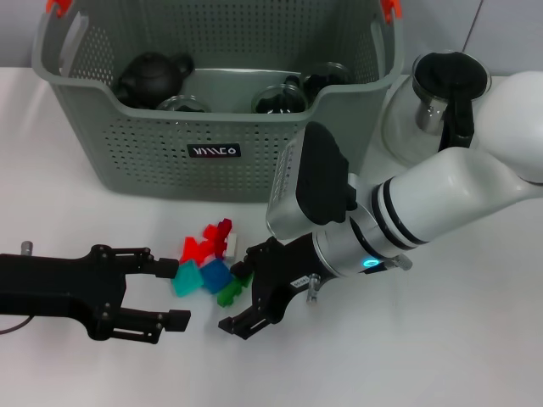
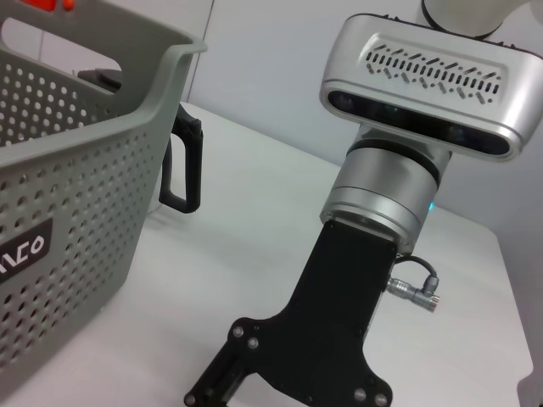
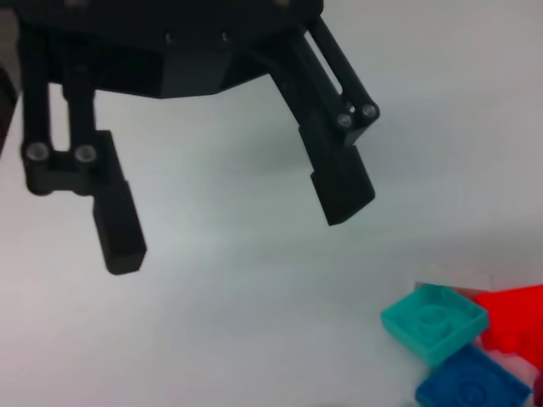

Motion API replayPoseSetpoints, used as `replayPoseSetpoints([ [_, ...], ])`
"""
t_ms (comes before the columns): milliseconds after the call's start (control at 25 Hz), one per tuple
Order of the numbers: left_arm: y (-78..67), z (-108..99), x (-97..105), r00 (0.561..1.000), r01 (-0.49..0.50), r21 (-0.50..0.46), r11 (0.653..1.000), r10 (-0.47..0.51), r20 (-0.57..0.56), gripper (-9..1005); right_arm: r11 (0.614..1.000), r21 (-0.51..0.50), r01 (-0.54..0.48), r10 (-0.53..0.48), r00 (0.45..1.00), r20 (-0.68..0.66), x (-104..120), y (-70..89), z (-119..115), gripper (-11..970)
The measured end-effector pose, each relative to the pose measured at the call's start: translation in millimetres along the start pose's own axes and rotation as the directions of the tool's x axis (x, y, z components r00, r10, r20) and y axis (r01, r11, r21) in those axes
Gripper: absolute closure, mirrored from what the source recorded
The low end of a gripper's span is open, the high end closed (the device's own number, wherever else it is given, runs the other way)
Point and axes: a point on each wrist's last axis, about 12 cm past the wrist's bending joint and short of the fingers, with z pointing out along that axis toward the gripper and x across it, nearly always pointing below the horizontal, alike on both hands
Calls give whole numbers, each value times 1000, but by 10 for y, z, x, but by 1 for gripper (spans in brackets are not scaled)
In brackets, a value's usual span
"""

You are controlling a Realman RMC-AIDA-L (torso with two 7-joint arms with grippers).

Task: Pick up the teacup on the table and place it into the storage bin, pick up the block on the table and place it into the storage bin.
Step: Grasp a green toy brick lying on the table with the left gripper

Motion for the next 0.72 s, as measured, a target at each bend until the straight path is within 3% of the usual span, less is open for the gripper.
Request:
replayPoseSetpoints([
  [720,5,-17,-6,1000,-2,-6,1000,2,-3,169,999,-49,-3,4,1000,8,-20,20,-67,78],
])
